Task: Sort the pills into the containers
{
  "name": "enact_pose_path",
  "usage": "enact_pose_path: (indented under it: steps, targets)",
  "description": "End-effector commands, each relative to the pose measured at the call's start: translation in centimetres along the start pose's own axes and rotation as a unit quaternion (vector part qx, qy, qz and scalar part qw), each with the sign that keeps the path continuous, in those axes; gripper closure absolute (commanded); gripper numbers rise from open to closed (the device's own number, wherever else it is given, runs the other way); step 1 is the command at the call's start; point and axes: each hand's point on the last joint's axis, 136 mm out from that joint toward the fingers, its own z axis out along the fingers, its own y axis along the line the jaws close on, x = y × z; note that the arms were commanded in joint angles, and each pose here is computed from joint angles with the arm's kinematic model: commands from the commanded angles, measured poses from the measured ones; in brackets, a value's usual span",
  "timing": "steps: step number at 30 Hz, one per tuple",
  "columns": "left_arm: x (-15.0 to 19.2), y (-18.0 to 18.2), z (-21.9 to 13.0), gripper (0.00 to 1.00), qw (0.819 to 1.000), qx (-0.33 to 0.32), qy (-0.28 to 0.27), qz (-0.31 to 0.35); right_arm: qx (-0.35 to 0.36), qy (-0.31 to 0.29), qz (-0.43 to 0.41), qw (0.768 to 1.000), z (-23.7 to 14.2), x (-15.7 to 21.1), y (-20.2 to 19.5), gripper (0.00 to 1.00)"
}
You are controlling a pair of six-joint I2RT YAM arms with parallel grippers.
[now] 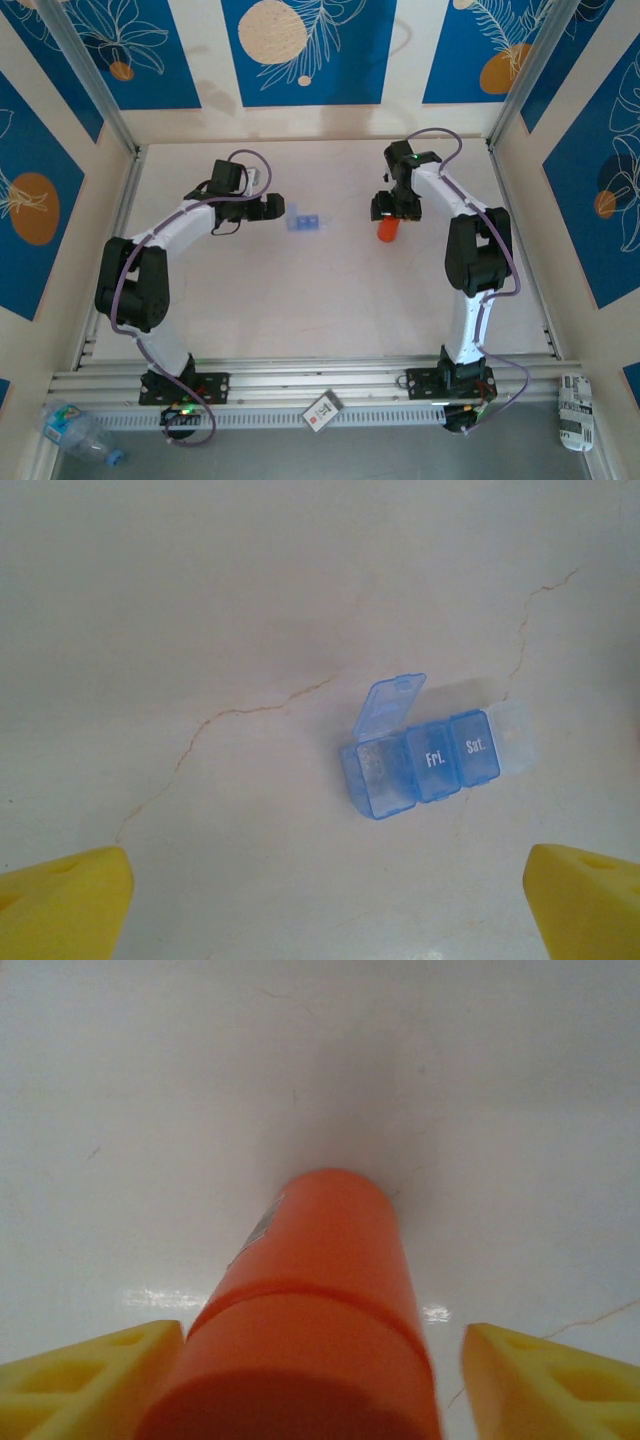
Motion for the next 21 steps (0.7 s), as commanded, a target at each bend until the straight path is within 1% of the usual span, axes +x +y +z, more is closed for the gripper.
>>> enact_pose_path:
  steps: [1, 5, 8, 10, 13, 15, 17, 19, 21]
  targets:
    - [-0.3, -1.2, -0.7, 0.0, 1.0, 0.021, -0.009, 0.003, -0.018, -0.006, -0.007, 1.0, -1.3, -0.4, 1.1, 0.21]
    - [-0.5, -1.2, -0.8, 0.0, 1.0, 0.021, -0.012, 0.002, -0.039, -0.046, -0.011, 0.998, -4.8, -1.5, 2.1, 0.19]
    - [-1.0, -1.5, -1.1, 0.0, 1.0, 0.023, -0.017, 0.004, -0.06, -0.087, -0.021, 0.994, -8.5, -2.2, 3.6, 0.19]
    - [-1.5, -1.7, -1.4, 0.0, 0.999, 0.023, -0.023, 0.004, -0.077, -0.111, -0.032, 0.99, -10.9, -2.4, 5.1, 0.2]
    - [-2.1, -1.9, -1.9, 0.0, 0.999, 0.024, -0.033, 0.004, -0.1, -0.139, -0.057, 0.984, -13.3, -2.2, 7.7, 0.21]
    - [-2.5, -1.9, -2.3, 0.0, 0.999, 0.021, -0.04, 0.004, -0.12, -0.15, -0.068, 0.979, -14.0, -2.0, 9.7, 0.21]
    - [-2.7, -1.6, -2.8, 0.0, 0.999, 0.011, -0.048, 0.002, -0.146, -0.154, -0.078, 0.974, -13.9, -1.6, 12.3, 0.22]
    - [-3.0, -0.9, -3.2, 0.0, 0.998, -0.001, -0.055, -0.007, -0.162, -0.149, -0.089, 0.971, -13.1, -1.2, 14.7, 0.22]
    - [-3.2, -0.3, -3.5, 0.0, 0.998, -0.007, -0.061, -0.018, -0.165, -0.14, -0.093, 0.972, -11.7, -1.2, 16.3, 0.23]
